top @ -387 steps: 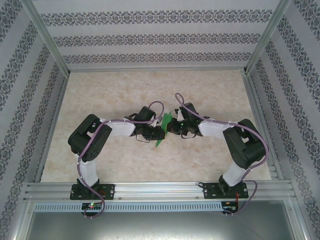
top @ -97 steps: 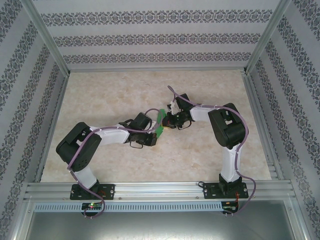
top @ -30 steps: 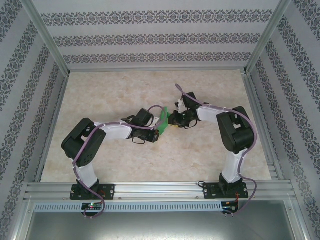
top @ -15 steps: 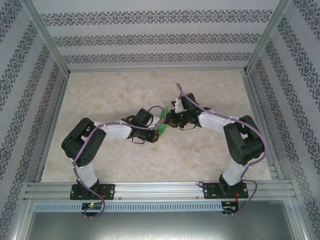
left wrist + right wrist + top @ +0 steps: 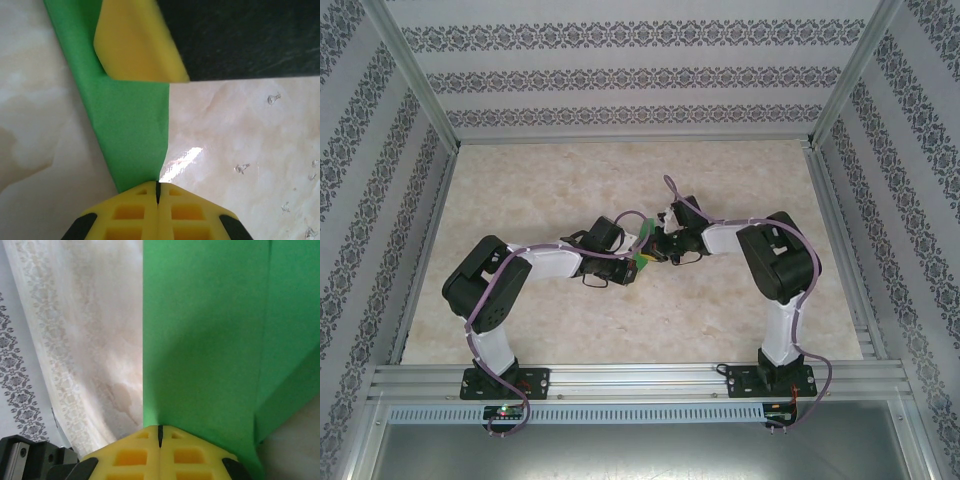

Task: Fold a paper plane with a square sheet of paper (pick it up from the middle)
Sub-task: Fold the wing for the fifth time at the center of the table.

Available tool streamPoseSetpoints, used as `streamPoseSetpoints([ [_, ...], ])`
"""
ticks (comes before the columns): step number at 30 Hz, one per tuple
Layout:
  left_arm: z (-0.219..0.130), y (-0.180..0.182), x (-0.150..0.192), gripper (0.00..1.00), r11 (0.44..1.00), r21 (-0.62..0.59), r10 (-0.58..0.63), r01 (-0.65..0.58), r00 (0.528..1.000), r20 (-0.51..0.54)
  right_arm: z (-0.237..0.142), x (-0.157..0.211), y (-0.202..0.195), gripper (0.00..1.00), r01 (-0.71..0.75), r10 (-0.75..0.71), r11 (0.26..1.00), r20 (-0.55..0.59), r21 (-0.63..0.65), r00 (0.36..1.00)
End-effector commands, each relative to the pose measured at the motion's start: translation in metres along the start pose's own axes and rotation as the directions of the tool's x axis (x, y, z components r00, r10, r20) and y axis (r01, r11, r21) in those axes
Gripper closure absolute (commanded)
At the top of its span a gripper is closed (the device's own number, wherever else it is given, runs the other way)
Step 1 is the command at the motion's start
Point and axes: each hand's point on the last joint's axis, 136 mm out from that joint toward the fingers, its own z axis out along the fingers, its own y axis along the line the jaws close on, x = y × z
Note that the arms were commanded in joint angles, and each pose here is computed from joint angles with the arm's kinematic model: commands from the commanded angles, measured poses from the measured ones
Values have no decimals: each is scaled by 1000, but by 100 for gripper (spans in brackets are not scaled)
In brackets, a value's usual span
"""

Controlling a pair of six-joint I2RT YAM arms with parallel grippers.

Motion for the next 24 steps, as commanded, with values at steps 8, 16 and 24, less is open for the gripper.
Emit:
streamPoseSetpoints([
  [8, -7, 0, 36, 97, 997, 12, -73, 75, 991, -116, 3, -7, -55, 99, 0, -1, 976, 7, 218, 1000],
  [16, -35, -17, -12, 95, 995, 54, -90, 87, 995, 48, 8, 3, -69, 99, -11, 16, 970, -19, 244, 1000],
  [24, -20, -11, -32, 95, 986, 80, -154, 146, 983, 103, 8, 7, -70, 99, -28, 32, 975, -11, 221, 999],
])
